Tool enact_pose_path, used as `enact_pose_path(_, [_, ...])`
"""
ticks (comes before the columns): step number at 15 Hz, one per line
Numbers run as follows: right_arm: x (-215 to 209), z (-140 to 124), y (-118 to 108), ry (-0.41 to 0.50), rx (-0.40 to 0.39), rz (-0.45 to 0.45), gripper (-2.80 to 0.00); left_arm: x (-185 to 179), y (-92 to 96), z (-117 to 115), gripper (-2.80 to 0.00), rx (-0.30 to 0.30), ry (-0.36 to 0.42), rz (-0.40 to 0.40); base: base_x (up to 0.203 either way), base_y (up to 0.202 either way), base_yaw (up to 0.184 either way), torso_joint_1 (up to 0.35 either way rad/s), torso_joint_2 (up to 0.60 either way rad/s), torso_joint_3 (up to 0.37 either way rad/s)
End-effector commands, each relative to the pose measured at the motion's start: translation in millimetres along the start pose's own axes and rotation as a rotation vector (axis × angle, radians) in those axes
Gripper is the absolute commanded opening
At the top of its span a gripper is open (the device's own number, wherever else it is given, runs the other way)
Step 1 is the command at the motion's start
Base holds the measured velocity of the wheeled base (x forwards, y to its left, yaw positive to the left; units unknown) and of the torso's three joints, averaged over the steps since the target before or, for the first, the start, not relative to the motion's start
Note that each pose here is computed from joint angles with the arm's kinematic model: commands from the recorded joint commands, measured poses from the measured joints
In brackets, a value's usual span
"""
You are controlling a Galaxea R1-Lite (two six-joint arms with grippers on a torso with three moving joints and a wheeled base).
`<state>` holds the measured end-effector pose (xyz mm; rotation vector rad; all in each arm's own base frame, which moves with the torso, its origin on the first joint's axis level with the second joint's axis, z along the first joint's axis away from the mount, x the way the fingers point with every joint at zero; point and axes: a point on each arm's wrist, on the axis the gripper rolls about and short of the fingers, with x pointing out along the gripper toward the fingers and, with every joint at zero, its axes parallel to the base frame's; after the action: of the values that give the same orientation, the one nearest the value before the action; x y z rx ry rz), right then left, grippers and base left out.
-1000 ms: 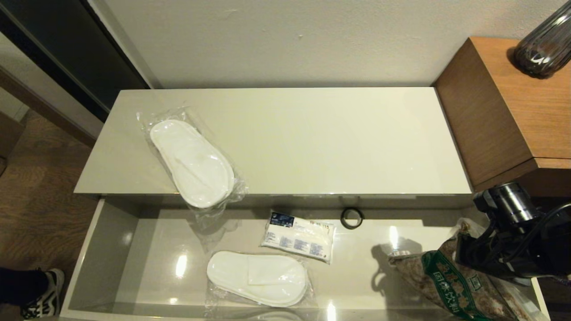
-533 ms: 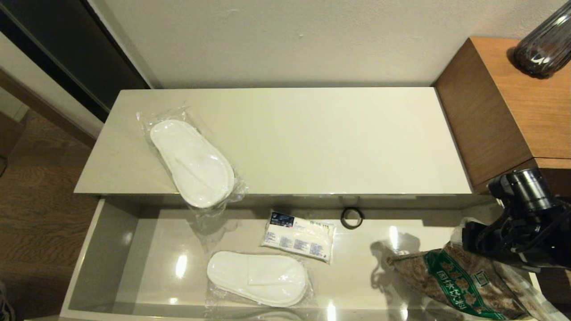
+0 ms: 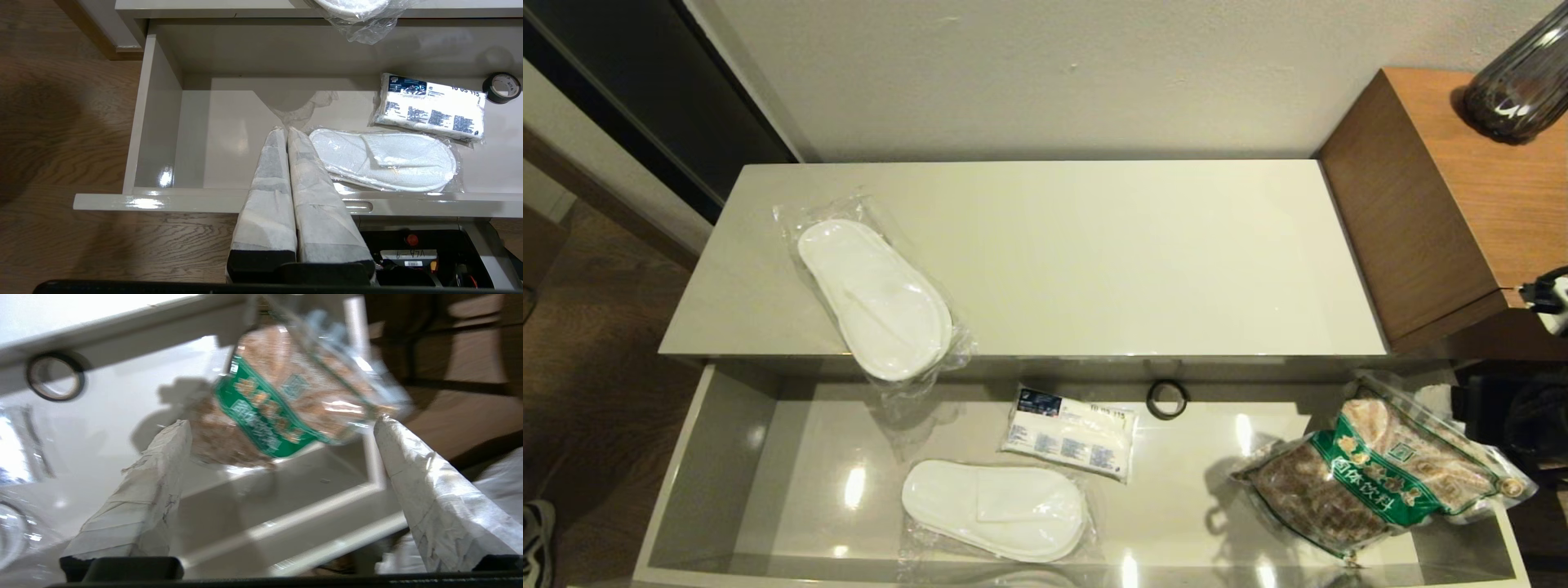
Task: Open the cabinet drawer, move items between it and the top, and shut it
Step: Put the disposable slippers in the drawer, then pick up the disposable slippers on the table
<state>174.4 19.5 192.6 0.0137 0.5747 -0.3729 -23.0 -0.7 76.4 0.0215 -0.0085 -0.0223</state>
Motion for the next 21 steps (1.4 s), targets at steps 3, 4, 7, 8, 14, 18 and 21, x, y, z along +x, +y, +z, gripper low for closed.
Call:
enact_pose_path(3, [-47.0, -12.5, -28.1, -0.057, -0.031, -0.003, 0.00, 0.1, -0.1, 0.1, -2.80, 0.000, 0.001, -0.001, 0.000, 0.000, 0.000, 0.000, 0.00, 0.000])
enact_pose_path(4, [-58.6, -22.7, -37.0, -0.037, -0.050, -0.008, 0.00, 0.1, 0.0, 0.1, -2.80, 0.000, 0.001, -0.001, 0.000, 0.000, 0.000, 0.000, 0.00, 0.000])
enact_pose_path(7, [-81.8, -62.8, -59.4, 0.037, -0.091, -0.019, 0.00, 0.1, 0.0, 0.1, -2.80, 0.000, 0.001, -0.001, 0.000, 0.000, 0.000, 0.000, 0.00, 0.000])
enact_pose_path(8, [-85.5, -82.3, -66.2, 0.064, -0.103, -0.024, 0.00, 0.1, 0.0, 0.1, -2.80, 0.000, 0.001, -0.001, 0.000, 0.000, 0.000, 0.000, 0.00, 0.000])
enact_pose_path(14, [-92.7, -101.9, -73.6, 0.106, -0.119, 0.019, 0.00, 0.1, 0.0, 0.1, -2.80, 0.000, 0.001, -0.001, 0.000, 0.000, 0.000, 0.000, 0.00, 0.000])
enact_pose_path(18, [-95.6, -99.6, -73.9, 0.121, -0.115, 0.050, -2.80, 0.1, 0.0, 0.1, -2.80, 0.000, 0.001, -0.001, 0.000, 0.000, 0.000, 0.000, 0.00, 0.000])
enact_pose_path(21, [-112.0, -78.4, -77.9, 0.069, -0.064, 0.056, -2.80, 0.1, 0.0, 0.1, -2.80, 0.000, 0.001, -0.001, 0.000, 0.000, 0.000, 0.000, 0.00, 0.000])
